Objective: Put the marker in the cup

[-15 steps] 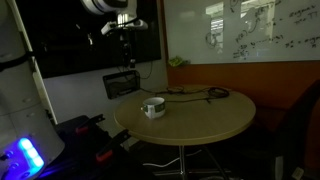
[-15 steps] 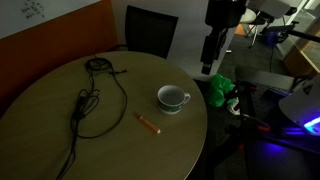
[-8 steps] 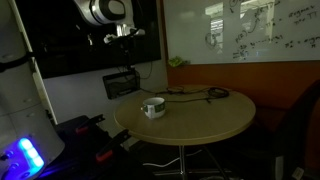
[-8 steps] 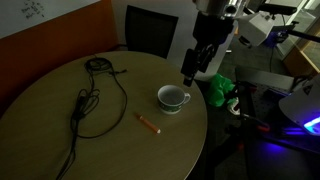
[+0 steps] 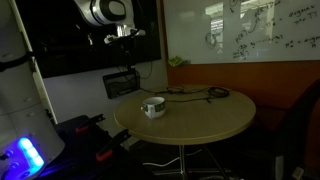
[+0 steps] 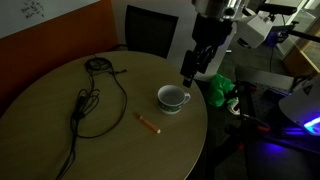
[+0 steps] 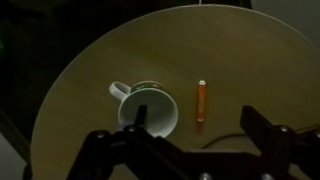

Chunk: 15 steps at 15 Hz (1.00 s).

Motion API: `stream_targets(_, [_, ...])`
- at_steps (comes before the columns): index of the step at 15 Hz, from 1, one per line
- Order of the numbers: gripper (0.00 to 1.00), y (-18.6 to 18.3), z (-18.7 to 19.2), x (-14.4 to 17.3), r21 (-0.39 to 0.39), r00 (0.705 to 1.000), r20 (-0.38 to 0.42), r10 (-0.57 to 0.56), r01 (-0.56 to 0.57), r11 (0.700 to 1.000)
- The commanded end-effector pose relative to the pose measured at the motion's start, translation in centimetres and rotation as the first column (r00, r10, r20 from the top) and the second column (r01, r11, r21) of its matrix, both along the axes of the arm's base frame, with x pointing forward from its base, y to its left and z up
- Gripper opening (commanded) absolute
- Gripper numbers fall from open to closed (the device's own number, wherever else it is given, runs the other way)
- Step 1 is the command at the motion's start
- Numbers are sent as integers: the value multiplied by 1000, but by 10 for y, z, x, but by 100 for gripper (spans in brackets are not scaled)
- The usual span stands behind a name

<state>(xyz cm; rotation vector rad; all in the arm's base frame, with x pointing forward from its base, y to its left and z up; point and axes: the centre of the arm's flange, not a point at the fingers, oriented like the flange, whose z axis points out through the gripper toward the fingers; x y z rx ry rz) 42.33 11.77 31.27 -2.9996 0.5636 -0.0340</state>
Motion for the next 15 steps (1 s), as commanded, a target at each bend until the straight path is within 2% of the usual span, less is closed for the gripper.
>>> stream_targets(1, [100, 4, -7, 2, -6, 998, 55, -44, 44, 999])
stream_targets(3, [100, 14, -21, 14, -15, 991, 108, -74, 76, 997])
stream_targets(5, [100, 25, -42, 26, -35, 989, 123, -79, 84, 996])
stream_targets(10, [100, 43, -109, 53, -97, 992, 71, -104, 110, 989])
stream_targets(15, [100, 72, -157, 81, -95, 996, 39, -81, 84, 992])
